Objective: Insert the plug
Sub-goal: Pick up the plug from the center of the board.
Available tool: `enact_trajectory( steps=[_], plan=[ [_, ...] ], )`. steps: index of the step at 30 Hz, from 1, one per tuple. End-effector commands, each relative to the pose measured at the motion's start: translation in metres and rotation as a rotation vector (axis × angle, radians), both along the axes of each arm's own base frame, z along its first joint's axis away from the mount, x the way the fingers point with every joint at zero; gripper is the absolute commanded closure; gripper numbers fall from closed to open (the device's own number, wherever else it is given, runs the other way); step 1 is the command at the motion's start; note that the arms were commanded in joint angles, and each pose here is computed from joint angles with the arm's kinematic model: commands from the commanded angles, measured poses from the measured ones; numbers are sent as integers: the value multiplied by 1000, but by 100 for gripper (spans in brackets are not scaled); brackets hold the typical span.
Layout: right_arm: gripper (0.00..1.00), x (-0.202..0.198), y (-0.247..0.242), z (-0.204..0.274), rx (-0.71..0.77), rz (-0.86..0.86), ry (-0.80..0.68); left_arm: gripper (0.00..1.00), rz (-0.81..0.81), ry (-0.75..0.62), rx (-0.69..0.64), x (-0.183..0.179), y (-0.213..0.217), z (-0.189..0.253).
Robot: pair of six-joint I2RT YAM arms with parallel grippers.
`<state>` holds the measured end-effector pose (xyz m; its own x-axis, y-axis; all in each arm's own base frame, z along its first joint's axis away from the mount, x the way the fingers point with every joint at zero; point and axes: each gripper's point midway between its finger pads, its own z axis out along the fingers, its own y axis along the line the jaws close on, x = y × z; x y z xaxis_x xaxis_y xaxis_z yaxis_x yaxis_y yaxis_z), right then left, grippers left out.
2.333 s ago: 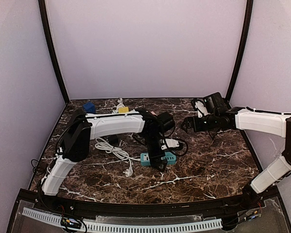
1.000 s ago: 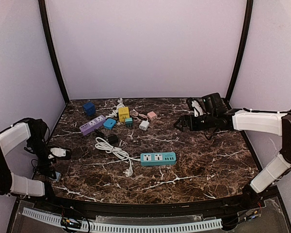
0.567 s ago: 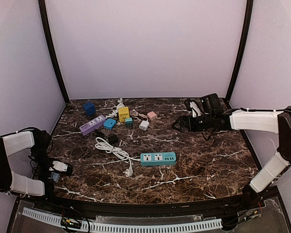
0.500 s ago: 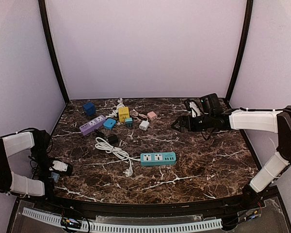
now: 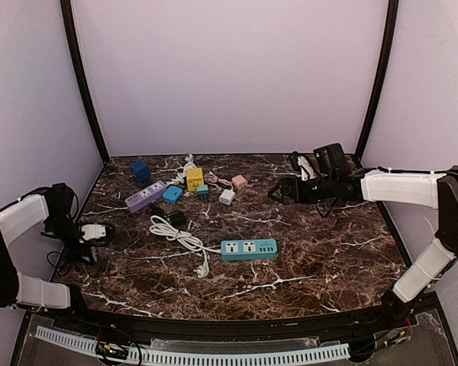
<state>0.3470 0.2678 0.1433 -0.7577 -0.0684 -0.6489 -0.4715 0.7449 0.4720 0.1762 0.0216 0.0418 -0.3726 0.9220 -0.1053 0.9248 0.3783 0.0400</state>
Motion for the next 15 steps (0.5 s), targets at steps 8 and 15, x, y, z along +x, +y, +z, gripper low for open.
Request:
enact_trajectory(
  steps=[8,15],
  plan=[
    [8,14,37,125,282,-7,-31,100,-393,-522,151,63,-55,218],
    [13,-12,111,181,247,91,-222,99,-1011,-1183,436,117,-171,292]
  ],
)
